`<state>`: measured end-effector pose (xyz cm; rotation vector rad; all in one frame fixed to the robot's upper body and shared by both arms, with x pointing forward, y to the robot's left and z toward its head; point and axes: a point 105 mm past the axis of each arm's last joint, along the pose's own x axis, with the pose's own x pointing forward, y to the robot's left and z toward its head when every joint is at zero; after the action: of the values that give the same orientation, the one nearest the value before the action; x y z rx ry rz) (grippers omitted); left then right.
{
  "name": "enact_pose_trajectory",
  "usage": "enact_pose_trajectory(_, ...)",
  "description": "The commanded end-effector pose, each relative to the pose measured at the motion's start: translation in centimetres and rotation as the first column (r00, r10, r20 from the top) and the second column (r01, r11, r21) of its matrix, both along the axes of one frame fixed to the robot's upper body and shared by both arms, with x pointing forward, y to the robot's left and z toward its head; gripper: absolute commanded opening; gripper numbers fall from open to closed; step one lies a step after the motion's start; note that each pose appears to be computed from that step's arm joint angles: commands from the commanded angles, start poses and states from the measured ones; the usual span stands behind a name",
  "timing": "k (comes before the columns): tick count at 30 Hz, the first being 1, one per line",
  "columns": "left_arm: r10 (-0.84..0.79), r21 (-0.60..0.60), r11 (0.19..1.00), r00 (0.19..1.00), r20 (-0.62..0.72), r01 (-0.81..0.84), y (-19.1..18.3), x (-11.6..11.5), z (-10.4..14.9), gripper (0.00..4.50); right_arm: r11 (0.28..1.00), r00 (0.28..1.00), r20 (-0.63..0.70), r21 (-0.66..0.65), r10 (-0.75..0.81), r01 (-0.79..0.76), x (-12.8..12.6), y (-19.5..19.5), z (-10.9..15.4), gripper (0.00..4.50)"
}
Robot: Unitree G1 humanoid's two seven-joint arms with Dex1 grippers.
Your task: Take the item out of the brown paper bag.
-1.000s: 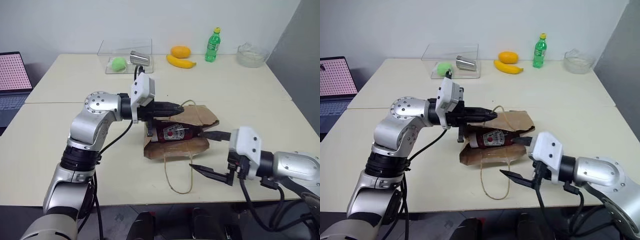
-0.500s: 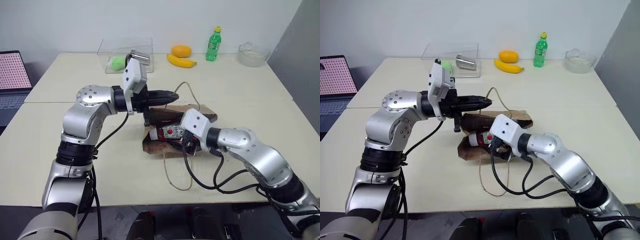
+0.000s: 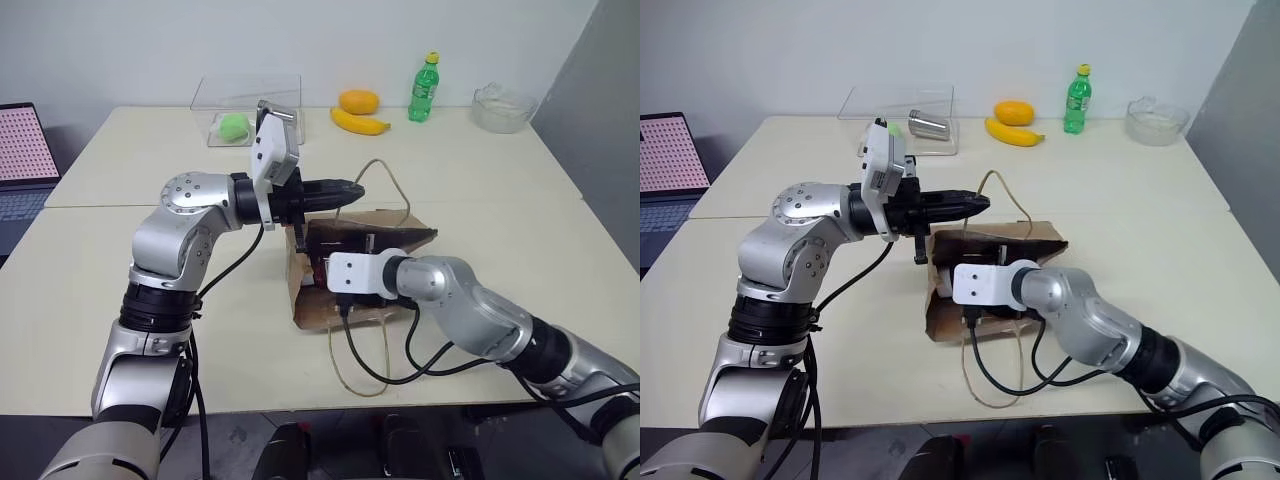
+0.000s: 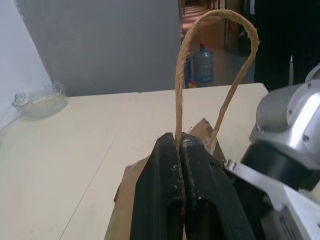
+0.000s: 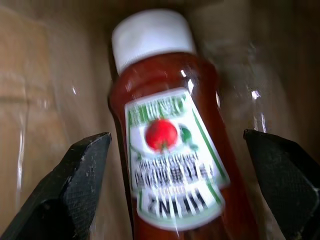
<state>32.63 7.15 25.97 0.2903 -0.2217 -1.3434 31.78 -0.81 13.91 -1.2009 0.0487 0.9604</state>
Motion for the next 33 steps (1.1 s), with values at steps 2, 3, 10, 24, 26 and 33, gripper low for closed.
enact_pose_trajectory(2,-0.02,-0.018,1.0,0.998,0.055,0.021,-0.2,-0.7,1.4,0.0,0.998,0.999,0.043,-0.061,0.013,-0.01,0.8,0.5,0.0,4.46)
enact_pose_trajectory(3,-0.019,-0.017,1.0,0.998,0.055,0.02,-0.2,-0.7,1.4,0.0,0.996,0.999,0.04,-0.088,0.006,-0.002,1.2,0.3,-0.5,4.46)
enact_pose_trajectory(10,-0.01,-0.015,1.0,0.999,0.051,0.011,-0.1,-0.6,1.2,0.0,0.985,0.998,0.02,-0.162,-0.058,0.061,3.4,-1.1,-2.1,4.46)
enact_pose_trajectory(24,0.08,-0.004,0.997,0.995,0.061,-0.08,0.9,1.3,0.6,0.0,0.99,0.99,0.02,0.015,0.138,-0.138,0.4,-0.5,2.6,3.25)
enact_pose_trajectory(26,0.088,-0.005,0.996,0.994,0.065,-0.087,1.0,1.5,0.6,0.0,0.984,0.985,0.013,0.046,0.173,-0.173,-0.3,-0.6,3.4,3.25)
enact_pose_trajectory(33,0.105,-0.018,0.994,0.992,0.074,-0.104,1.0,2.1,0.8,0.0,0.939,0.947,-0.011,0.137,0.32,-0.316,-2.8,-1.9,7.0,3.25)
